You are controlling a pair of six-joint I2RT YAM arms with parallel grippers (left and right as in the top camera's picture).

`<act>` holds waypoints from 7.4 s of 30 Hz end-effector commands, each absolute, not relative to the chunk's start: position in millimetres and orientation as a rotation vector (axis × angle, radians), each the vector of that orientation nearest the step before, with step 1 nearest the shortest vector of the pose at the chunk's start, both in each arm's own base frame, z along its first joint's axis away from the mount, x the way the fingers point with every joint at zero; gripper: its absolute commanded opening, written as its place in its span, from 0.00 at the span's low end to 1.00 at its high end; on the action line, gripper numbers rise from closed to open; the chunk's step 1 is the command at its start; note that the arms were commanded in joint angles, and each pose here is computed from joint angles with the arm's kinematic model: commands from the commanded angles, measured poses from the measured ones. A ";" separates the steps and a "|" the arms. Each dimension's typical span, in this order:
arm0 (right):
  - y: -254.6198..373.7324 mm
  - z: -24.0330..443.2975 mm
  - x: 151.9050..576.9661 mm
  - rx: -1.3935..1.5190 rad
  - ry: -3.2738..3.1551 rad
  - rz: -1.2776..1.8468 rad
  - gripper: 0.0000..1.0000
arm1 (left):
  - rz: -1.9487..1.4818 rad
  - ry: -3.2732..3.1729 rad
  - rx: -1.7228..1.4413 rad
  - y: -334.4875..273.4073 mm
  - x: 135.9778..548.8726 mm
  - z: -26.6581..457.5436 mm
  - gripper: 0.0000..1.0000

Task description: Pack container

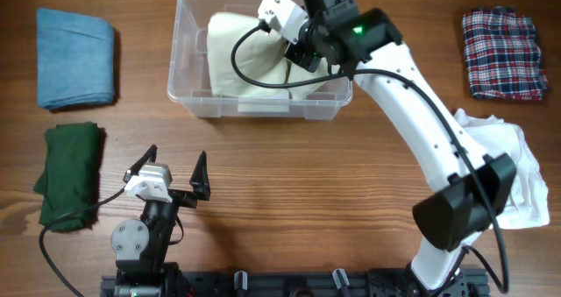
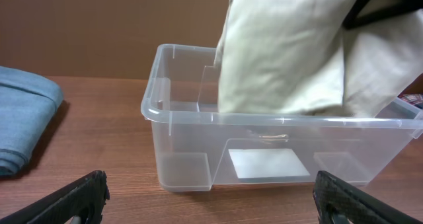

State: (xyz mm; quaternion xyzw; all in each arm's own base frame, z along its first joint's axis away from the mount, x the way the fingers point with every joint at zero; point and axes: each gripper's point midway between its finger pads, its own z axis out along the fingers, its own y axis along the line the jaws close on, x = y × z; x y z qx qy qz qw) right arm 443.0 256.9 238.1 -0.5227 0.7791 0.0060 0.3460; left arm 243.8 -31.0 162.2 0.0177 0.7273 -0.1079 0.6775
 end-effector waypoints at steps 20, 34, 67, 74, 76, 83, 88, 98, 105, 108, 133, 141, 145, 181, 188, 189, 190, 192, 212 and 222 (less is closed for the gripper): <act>268.7 220.3 438.4 -1.405 2.041 0.109 0.04 | -0.244 1.636 0.033 -30.9 243.8 160.2 1.00; 252.1 181.2 459.2 -1.416 2.114 0.090 0.04 | -0.244 1.636 0.033 -30.9 243.8 160.1 1.00; 264.4 137.4 497.4 -1.609 1.898 0.017 0.04 | -0.244 1.636 0.033 -30.9 243.8 160.2 1.00; 260.1 148.3 519.4 -1.546 1.844 -0.028 0.04 | -0.244 1.636 0.033 -30.9 243.8 160.1 1.00; 256.5 147.1 525.1 -1.531 1.843 -0.035 0.05 | -0.244 1.637 0.033 -30.9 243.8 160.0 1.00; 250.9 123.3 531.5 -1.537 1.879 -0.031 0.05 | -0.244 1.637 0.033 -30.9 243.8 160.0 1.00; 251.6 119.9 532.3 -1.538 1.881 -0.029 0.04 | -0.244 1.637 0.033 -30.9 243.8 160.0 1.00; 253.9 125.4 538.2 -1.520 1.854 -0.041 0.34 | -0.244 1.637 0.033 -30.9 243.8 160.0 1.00; 254.4 126.4 539.2 -1.517 1.848 -0.043 0.49 | -0.244 1.636 0.033 -30.9 243.8 160.2 1.00; 253.4 127.8 541.8 -1.508 1.845 -0.060 0.59 | -0.244 1.637 0.032 -30.9 243.8 160.0 1.00; 261.9 179.8 544.1 -1.522 1.687 -0.175 0.05 | -0.244 1.637 0.033 -30.9 243.8 160.0 1.00; 258.8 221.5 565.9 -1.423 1.575 -0.312 0.04 | -0.244 1.636 0.032 -30.9 243.8 160.2 1.00; 257.6 225.4 569.0 -1.408 1.567 -0.333 0.04 | -0.244 1.636 0.033 -30.9 243.7 160.2 1.00; 297.4 251.0 454.2 -1.598 1.636 0.042 0.04 | -0.244 1.637 0.033 -30.9 243.8 160.0 1.00; 290.3 267.3 501.6 -1.313 1.689 -0.003 0.04 | -0.244 1.637 0.033 -30.9 243.8 160.0 1.00; 290.1 265.5 506.7 -1.305 1.684 -0.008 0.04 | -0.244 1.637 0.033 -30.9 243.8 160.0 1.00; 290.0 261.6 511.3 -1.300 1.684 -0.011 0.04 | -0.245 1.637 0.032 -30.9 243.8 160.0 1.00; 289.7 250.9 518.0 -1.299 1.694 -0.012 0.04 | -0.244 1.637 0.033 -30.9 243.8 160.0 1.00; 295.0 163.7 479.6 -1.481 1.913 0.240 0.04 | -0.244 1.636 0.033 -30.9 243.8 160.1 1.00; 291.8 151.9 460.3 -1.529 1.977 0.311 0.04 | -0.244 1.636 0.033 -30.9 243.8 160.1 1.00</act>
